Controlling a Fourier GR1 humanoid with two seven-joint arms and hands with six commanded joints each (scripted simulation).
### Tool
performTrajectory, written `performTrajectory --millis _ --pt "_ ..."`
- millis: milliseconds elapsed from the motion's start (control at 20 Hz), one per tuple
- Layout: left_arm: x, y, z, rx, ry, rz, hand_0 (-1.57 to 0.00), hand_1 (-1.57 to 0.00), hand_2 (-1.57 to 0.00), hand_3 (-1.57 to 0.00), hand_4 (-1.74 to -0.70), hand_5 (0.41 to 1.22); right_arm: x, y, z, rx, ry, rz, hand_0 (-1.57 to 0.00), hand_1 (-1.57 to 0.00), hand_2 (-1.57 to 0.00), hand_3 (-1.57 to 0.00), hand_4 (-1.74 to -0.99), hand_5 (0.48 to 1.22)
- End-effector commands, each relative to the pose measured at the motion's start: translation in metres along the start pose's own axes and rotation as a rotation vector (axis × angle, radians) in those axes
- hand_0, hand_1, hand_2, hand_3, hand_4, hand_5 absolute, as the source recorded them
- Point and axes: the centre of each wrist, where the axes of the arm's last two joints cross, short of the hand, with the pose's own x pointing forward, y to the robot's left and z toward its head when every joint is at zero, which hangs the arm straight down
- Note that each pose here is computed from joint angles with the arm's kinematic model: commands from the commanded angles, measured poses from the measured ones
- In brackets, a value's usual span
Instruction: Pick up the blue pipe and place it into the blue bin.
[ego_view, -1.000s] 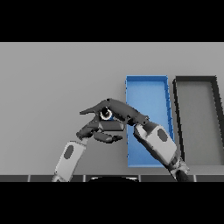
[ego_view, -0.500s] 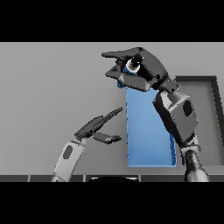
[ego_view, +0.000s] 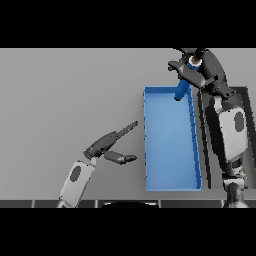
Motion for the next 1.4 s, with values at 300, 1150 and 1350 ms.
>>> performTrajectory --millis 300,1150,1350 --pt "-0.003 -0.009 0.005 -0.002 0.011 0.028 0.0 0.0 0.0 0.0 -0.88 0.425 -0.066 -0.01 0.056 -0.123 0.249 -0.037 -1.57 -1.57 -1.57 -1.57 -1.741 1.221" --pt "0.004 -0.008 0.003 -0.005 0.017 0.011 0.0 0.0 0.0 0.0 -0.88 0.428 -0.149 0.007 0.085 -0.286 0.85 0.149 -0.48 -0.44 -0.44 -0.26 -1.275 1.186" --pt "0.0 -0.005 0.003 0.003 0.033 0.018 0.0 0.0 0.0 0.0 -0.89 0.428 -0.148 0.014 0.082 -0.132 0.884 0.309 -0.2 -0.18 -0.18 -0.1 -1.11 0.979"
